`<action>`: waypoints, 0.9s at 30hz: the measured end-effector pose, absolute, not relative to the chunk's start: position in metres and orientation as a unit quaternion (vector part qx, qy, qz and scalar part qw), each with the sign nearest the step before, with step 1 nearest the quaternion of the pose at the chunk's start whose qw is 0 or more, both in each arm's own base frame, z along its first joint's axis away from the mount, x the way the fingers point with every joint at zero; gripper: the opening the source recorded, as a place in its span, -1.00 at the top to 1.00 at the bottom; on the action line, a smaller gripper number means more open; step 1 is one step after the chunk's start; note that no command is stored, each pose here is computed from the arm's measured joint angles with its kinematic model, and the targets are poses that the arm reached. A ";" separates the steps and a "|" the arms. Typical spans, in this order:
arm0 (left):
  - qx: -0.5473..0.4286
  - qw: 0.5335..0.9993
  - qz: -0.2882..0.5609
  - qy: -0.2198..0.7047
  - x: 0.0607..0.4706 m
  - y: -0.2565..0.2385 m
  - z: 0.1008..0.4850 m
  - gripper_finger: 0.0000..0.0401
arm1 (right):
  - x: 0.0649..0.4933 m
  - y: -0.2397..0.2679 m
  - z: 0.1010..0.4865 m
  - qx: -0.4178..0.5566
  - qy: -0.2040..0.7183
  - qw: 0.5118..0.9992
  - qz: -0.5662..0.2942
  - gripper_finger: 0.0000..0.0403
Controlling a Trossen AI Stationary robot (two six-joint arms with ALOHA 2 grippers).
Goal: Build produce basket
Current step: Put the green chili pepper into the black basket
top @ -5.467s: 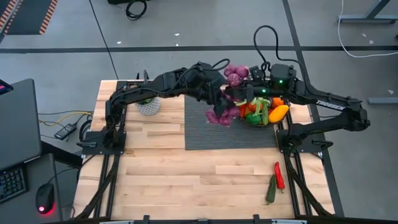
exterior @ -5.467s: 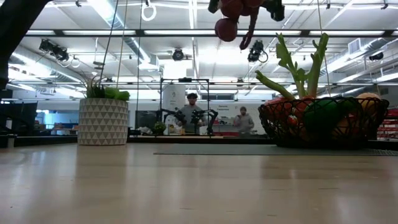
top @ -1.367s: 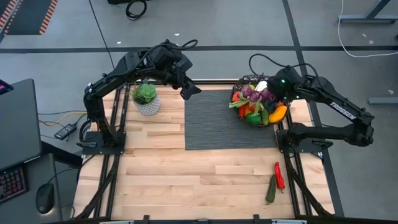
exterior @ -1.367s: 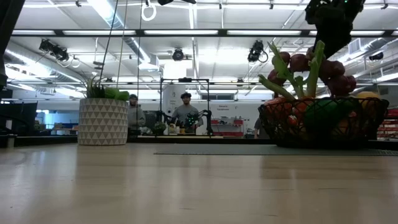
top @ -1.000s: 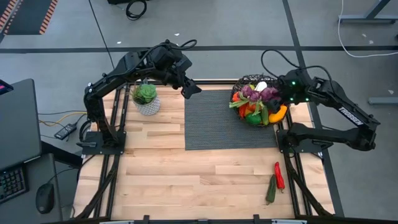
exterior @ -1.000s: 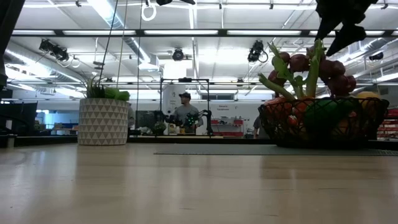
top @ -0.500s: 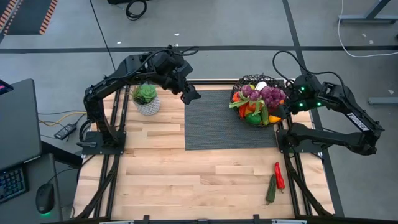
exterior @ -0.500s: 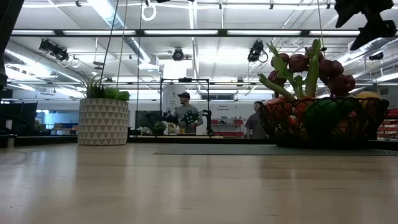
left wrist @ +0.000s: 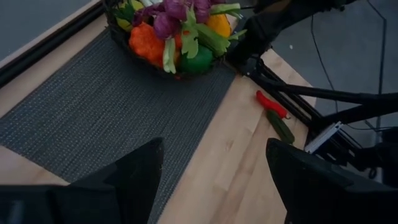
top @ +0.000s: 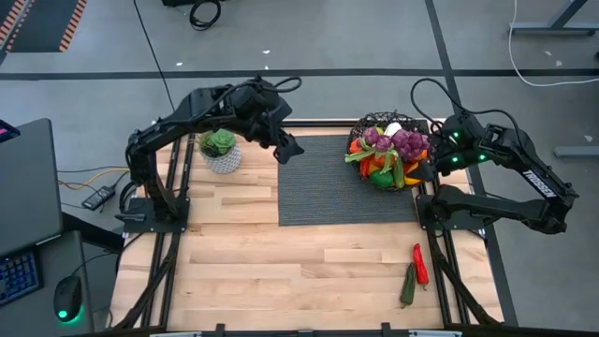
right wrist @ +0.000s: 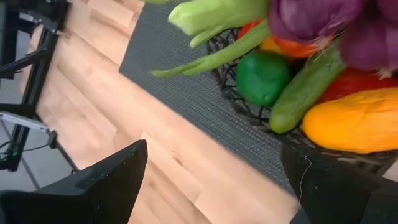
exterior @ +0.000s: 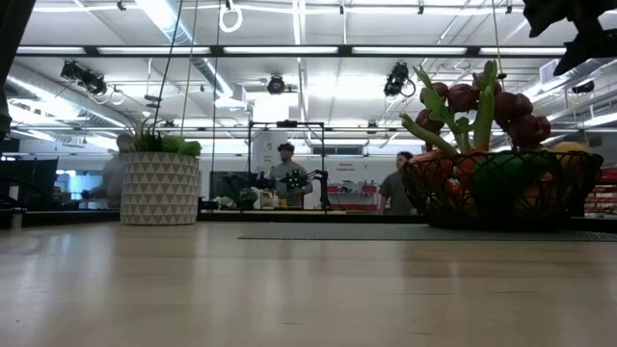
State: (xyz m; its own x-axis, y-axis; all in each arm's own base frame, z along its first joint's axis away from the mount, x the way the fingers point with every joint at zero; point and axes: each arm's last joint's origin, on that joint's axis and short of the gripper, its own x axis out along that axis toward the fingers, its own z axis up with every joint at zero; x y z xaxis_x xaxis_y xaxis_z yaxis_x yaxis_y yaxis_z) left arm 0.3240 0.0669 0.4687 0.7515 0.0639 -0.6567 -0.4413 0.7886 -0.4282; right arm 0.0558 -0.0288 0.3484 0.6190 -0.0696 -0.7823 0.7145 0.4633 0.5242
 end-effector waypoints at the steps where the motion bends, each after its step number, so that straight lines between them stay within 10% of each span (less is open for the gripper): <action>1: -0.289 0.890 0.144 0.322 0.324 0.065 0.469 -0.45 | 0.056 -0.029 0.348 0.453 0.357 0.777 -0.250 -0.86; 27: -0.312 0.859 0.139 0.381 0.368 0.037 0.431 -0.45 | 0.042 -0.011 0.344 0.592 0.388 0.679 -0.195 -0.85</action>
State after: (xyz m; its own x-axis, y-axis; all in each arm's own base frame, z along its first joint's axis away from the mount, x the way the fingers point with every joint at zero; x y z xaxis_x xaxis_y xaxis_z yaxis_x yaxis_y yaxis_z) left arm 0.3684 0.0375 0.4306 0.6711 0.0002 -0.7413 -0.4762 0.7666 -0.4308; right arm 0.0421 -0.0114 0.3444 0.6225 0.1942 -0.7581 0.7247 0.2227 0.6521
